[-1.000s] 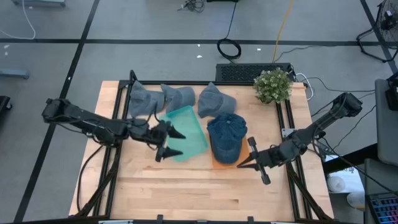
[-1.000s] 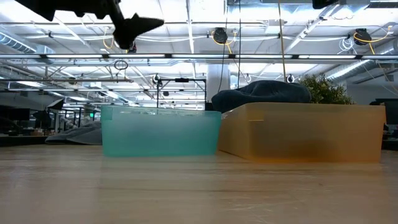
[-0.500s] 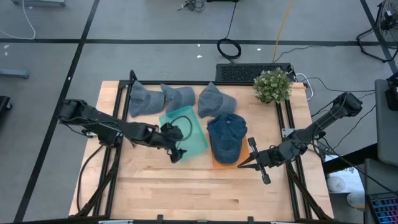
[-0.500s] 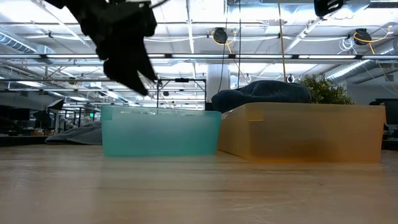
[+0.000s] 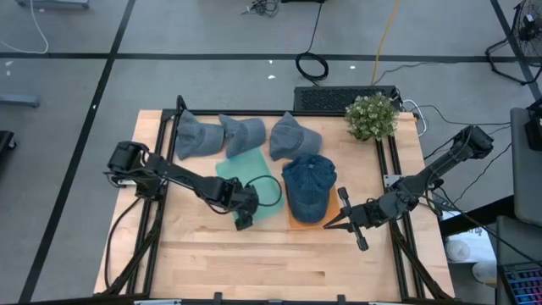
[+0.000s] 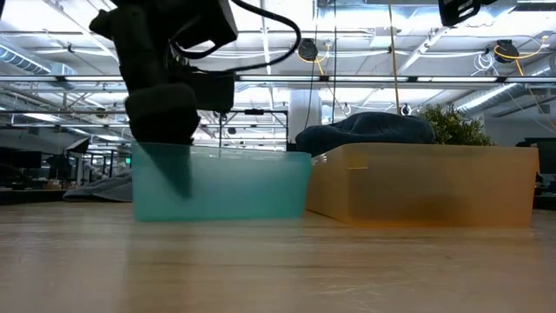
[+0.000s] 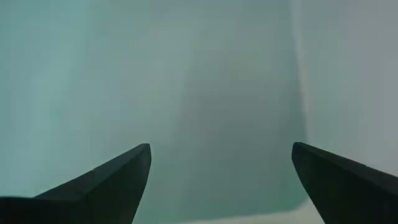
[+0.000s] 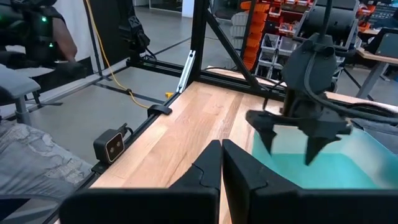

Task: Pick & Place hat
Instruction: Adjust the light blue bin

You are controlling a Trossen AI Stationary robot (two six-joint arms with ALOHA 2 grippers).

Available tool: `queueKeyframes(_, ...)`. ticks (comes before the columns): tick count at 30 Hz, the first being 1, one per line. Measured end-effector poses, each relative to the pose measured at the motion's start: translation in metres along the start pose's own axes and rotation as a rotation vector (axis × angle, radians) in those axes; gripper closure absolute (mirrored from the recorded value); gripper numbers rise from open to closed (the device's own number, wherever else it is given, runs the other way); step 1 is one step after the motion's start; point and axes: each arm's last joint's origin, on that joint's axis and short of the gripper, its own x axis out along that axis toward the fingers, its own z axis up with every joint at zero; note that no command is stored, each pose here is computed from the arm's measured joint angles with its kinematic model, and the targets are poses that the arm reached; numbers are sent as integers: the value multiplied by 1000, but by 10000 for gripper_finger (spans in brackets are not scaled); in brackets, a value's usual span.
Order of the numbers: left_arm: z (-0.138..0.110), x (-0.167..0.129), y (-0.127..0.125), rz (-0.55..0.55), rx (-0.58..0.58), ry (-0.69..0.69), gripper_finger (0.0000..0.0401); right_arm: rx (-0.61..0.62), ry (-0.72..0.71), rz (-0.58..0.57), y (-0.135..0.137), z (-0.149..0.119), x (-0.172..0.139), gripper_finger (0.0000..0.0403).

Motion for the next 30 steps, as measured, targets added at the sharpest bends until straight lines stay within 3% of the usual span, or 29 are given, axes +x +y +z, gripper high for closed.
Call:
queueKeyframes(6, -7, -3, -13, -176, 34, 92, 2, -1, 4, 0, 0, 0, 0, 403)
queueKeyframes(10, -19, -6, -18, -210, 28, 205, 2, -2, 8, 0, 0, -1, 0, 403)
queueKeyframes(18, -44, -14, -7, -54, -88, 467, 2, -2, 7, 1, 0, -1, 0, 403)
queueKeyframes(26, -41, -18, 5, 42, -114, 492, 2, 3, 6, 0, 0, -1, 0, 403)
queueKeyframes(30, -33, -28, 12, 207, -80, 453, 2, 3, 5, 0, 0, -1, 0, 403)
